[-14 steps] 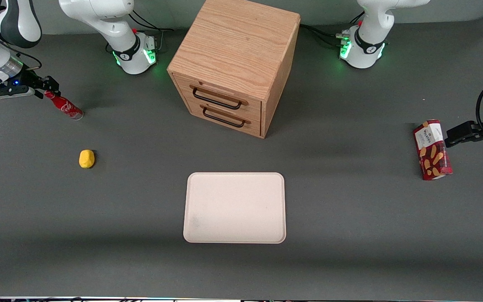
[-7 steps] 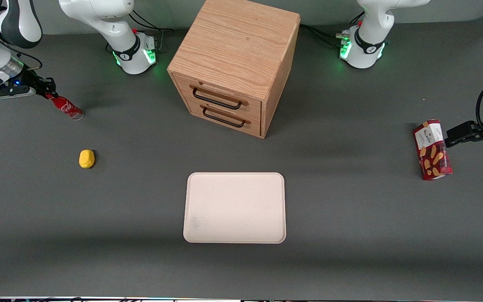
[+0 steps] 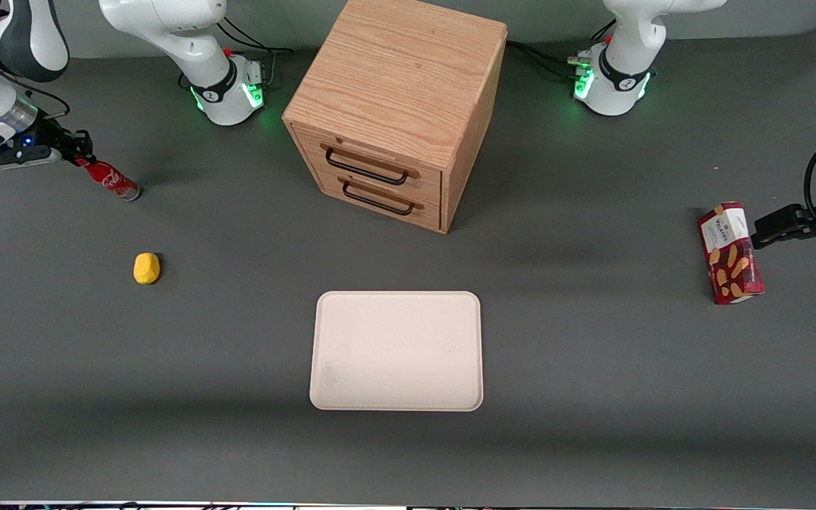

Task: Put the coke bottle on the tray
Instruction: 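Lower the right gripper and close it around the bottle's cap end, then lift the bottle and carry it toward the white tray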

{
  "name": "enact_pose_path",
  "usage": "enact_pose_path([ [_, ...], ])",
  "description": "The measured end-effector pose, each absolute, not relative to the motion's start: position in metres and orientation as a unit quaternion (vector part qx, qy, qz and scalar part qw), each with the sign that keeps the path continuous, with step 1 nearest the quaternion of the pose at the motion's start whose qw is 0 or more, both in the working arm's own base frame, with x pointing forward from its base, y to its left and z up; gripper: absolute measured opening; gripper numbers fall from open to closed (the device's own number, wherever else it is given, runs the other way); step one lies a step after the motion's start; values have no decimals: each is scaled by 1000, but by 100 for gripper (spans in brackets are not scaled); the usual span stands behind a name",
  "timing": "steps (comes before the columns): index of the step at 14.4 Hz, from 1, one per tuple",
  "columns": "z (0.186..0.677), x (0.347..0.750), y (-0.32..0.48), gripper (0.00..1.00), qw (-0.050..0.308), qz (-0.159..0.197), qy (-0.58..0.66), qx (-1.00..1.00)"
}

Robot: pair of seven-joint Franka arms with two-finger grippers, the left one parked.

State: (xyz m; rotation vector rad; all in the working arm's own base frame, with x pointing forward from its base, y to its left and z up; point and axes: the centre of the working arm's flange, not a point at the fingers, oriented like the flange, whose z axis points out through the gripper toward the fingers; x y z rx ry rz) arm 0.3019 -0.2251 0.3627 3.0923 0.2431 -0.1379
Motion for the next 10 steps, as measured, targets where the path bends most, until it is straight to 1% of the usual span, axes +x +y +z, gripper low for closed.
enact_pose_path([
  [1,384,316,-214,32,16,-43,79,996],
  [3,437,351,-189,32,0,-41,74,996],
  [5,493,390,-167,32,-9,-50,75,996],
  [7,545,436,-142,32,-5,-58,80,995],
  [10,603,505,-99,32,13,-66,60,996],
])
